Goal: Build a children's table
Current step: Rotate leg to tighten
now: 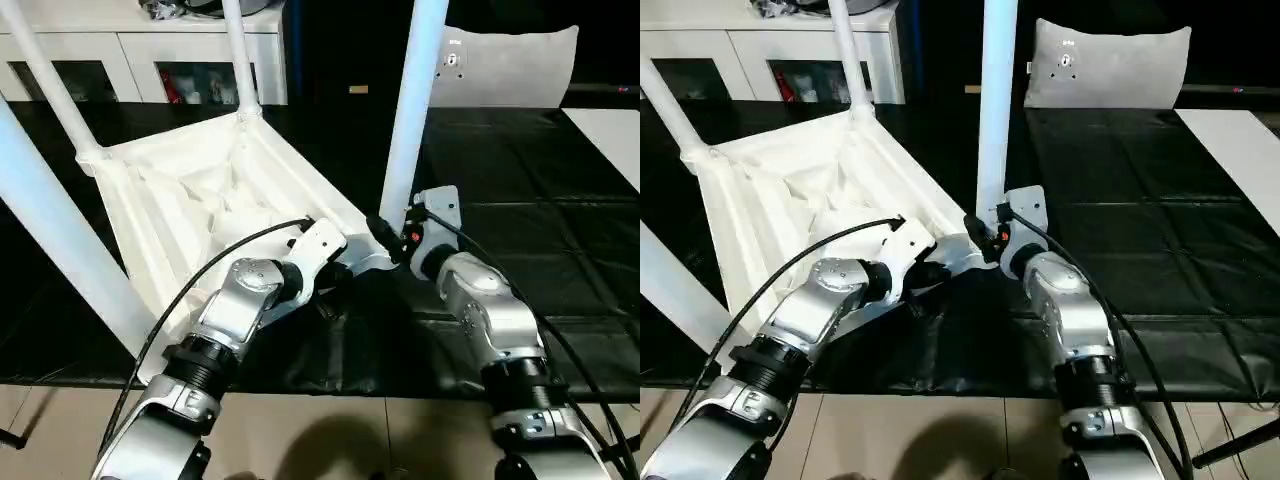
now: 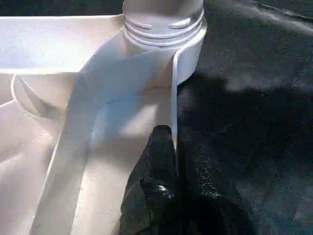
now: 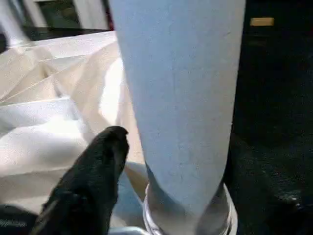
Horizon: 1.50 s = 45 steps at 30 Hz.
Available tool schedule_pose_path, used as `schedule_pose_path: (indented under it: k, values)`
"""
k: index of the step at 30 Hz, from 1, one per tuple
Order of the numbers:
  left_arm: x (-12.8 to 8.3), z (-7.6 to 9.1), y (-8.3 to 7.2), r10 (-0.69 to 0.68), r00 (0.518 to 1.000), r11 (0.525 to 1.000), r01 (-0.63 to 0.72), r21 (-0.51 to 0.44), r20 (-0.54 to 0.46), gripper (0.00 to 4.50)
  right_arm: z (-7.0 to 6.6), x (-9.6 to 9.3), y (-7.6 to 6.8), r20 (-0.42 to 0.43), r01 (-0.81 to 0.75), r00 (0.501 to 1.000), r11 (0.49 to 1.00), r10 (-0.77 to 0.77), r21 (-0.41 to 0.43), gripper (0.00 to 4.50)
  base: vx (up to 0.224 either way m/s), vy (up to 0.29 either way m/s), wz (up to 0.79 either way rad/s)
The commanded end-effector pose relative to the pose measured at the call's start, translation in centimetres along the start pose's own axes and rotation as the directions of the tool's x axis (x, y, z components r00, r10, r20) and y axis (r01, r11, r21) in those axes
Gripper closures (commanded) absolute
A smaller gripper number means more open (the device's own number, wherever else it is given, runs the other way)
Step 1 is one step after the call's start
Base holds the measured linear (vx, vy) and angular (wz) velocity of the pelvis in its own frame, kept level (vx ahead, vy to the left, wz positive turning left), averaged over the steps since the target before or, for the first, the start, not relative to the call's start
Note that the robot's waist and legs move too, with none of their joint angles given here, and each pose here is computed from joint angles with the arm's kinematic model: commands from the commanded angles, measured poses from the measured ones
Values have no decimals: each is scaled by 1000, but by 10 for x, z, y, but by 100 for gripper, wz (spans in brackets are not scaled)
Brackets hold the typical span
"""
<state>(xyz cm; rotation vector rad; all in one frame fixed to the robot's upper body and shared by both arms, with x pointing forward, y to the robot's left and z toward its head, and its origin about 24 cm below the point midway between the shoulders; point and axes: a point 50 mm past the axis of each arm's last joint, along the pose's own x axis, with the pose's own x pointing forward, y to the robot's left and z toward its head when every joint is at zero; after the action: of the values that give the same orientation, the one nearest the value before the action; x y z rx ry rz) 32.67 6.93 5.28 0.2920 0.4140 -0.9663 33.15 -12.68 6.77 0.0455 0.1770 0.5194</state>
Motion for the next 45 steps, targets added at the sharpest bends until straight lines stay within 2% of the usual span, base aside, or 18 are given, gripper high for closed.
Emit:
schedule_pose_path:
  k: [1,4,6,9,12,17,18,19,20,21,23,25,27,35,37,39,43,45]
  values:
    - [-3,24,-5,-57,990,995,46,87,125,450,-1,0,15,7,-137,991,990,137,-24,97,0,0,0]
    - [-13,14,-2,-116,988,986,102,132,99,450,-1,-17,-1,-5,-221,975,973,221,-69,84,0,0,0]
    - [-19,9,-1,-168,982,974,152,167,86,450,1,-27,-10,-24,-274,962,957,273,-97,53,0,0,0]
    - [-25,5,-1,-223,972,958,206,199,66,450,3,-35,-15,-47,-344,939,931,341,-125,36,0,0,0]
    - [-35,-2,-2,-341,940,911,322,256,30,450,6,-49,-21,-96,-466,884,874,457,-135,4,0,0,0]
    - [-50,-12,-5,-493,869,822,485,297,-55,450,7,-63,-22,-165,-629,777,766,608,-137,1,0,0,0]
    - [-53,-14,-6,-514,855,805,511,302,-77,450,6,-65,-21,-177,-660,749,741,638,-125,28,0,0,0]
    - [-56,-16,-6,-538,837,783,541,307,-101,450,6,-67,-20,-188,-690,721,715,667,-111,28,0,0,0]
    - [-56,-16,-6,-538,837,783,541,307,-101,450,6,-67,-20,-188,-690,721,715,667,-111,38,0,0,0]
    - [-58,-18,-6,-556,822,766,565,307,-125,450,5,-68,-19,-195,-711,699,698,688,-84,38,0,0,0]
    - [-61,-18,-5,-573,805,743,590,317,-154,450,2,-70,-16,-225,-752,649,657,727,-50,73,0,0,0]
    - [-61,-18,-4,-576,802,739,593,319,-157,450,0,-71,-15,-237,-768,629,640,740,-38,77,0,0,0]
    - [-62,-17,-2,-579,799,734,597,323,-161,450,-1,-72,-12,-250,-791,596,612,763,-19,105,0,0,0]
    - [-63,-16,0,-585,794,726,604,329,-166,450,-1,-72,-10,-245,-814,559,581,792,17,169,0,0,0]
    - [-62,-17,1,-583,796,729,602,327,-164,450,-1,-73,-9,-244,-821,548,570,800,28,203,0,0,0]
    - [-62,-17,1,-581,798,733,598,324,-160,450,-2,-73,-8,-241,-824,543,566,805,35,208,0,0,0]
    - [-60,-16,3,-558,819,763,570,307,-133,450,-2,-74,-4,-214,-819,548,571,808,60,239,0,0,0]
    - [-57,-12,4,-525,846,800,528,285,-93,450,-2,-72,-1,-199,-809,565,585,801,60,242,0,0,0]
